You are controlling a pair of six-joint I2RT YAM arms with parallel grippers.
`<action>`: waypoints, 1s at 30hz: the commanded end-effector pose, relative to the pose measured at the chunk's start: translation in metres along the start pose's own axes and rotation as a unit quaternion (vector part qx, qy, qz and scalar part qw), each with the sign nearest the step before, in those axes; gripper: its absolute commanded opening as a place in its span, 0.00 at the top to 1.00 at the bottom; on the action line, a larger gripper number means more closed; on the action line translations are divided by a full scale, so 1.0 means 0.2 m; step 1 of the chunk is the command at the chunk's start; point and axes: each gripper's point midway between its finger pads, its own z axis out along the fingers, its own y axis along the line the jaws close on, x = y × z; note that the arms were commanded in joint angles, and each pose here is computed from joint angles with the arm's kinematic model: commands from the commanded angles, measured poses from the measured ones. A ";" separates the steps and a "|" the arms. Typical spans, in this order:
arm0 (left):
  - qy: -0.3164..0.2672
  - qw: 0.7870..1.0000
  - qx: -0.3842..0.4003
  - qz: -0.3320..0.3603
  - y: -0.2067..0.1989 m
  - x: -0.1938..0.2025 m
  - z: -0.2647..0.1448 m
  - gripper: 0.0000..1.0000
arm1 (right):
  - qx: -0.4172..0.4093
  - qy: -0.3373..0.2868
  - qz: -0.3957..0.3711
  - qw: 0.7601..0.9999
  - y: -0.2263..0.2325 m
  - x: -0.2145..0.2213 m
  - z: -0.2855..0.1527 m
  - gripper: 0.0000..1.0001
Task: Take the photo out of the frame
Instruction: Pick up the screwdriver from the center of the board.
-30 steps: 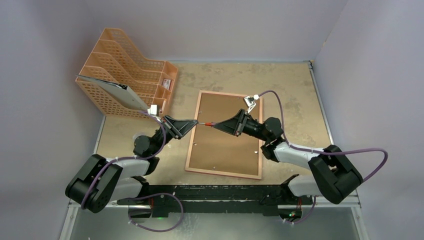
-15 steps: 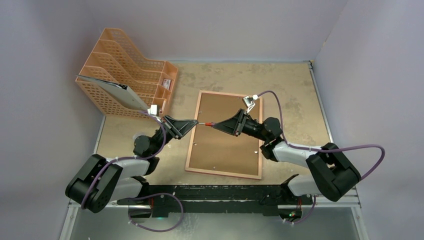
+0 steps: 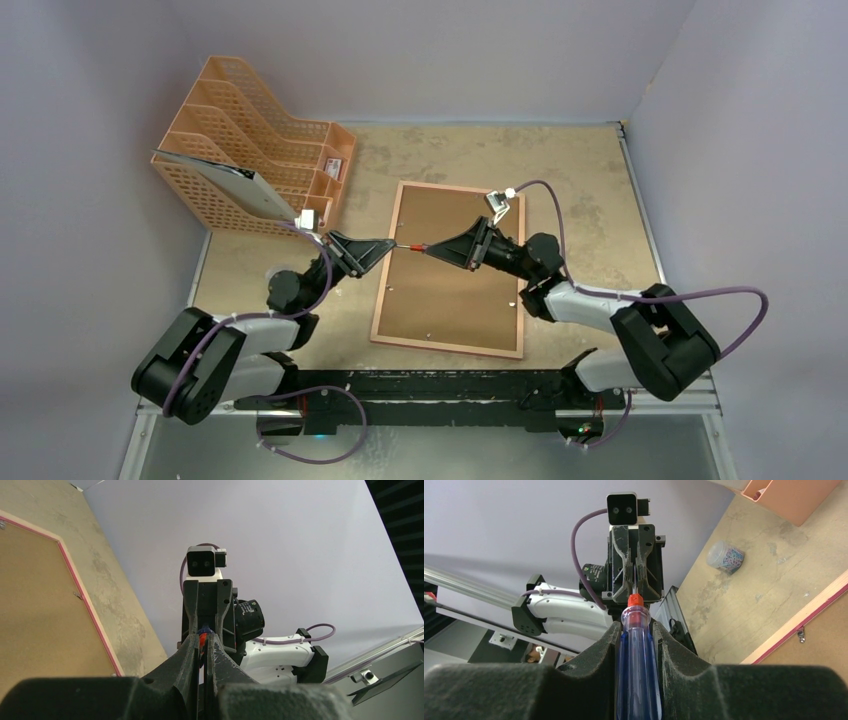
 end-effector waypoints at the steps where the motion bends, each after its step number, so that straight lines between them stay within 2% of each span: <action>1: -0.019 0.990 0.126 0.065 -0.29 -0.03 -0.04 0.97 | -0.009 -0.013 -0.032 0.999 0.04 -0.05 0.04 1.00; 4: -0.008 0.992 0.099 0.075 -0.24 -0.01 -0.03 0.75 | 0.021 -0.005 -0.036 0.999 -0.01 -0.03 0.02 1.00; 8: -0.009 0.995 0.017 0.100 -0.09 -0.05 -0.03 0.36 | 0.091 -0.028 -0.066 0.993 -0.11 -0.08 -0.01 1.00; 11: -0.011 0.991 -0.043 0.129 0.00 -0.08 -0.04 0.21 | 0.137 -0.040 -0.085 0.986 -0.17 -0.11 -0.05 1.00; 15: -0.006 0.978 -0.140 0.157 0.14 -0.11 -0.07 0.14 | 0.166 -0.048 -0.098 0.980 -0.21 -0.12 -0.08 1.00; 20: 0.022 0.947 -0.257 0.193 0.33 -0.14 -0.14 0.13 | 0.194 -0.057 -0.098 0.974 -0.22 -0.15 -0.10 1.00; 25: 0.052 0.944 -0.237 0.224 0.30 -0.12 -0.12 0.13 | 0.185 -0.036 -0.099 0.977 -0.20 -0.13 -0.07 1.00; 28: 0.100 0.940 -0.199 0.257 0.24 -0.08 -0.05 0.13 | 0.170 0.001 -0.100 0.980 -0.19 -0.09 -0.05 1.00; 30: 0.142 0.929 -0.179 0.292 0.21 -0.06 -0.02 0.13 | 0.168 0.035 -0.105 0.980 -0.20 -0.04 -0.04 1.00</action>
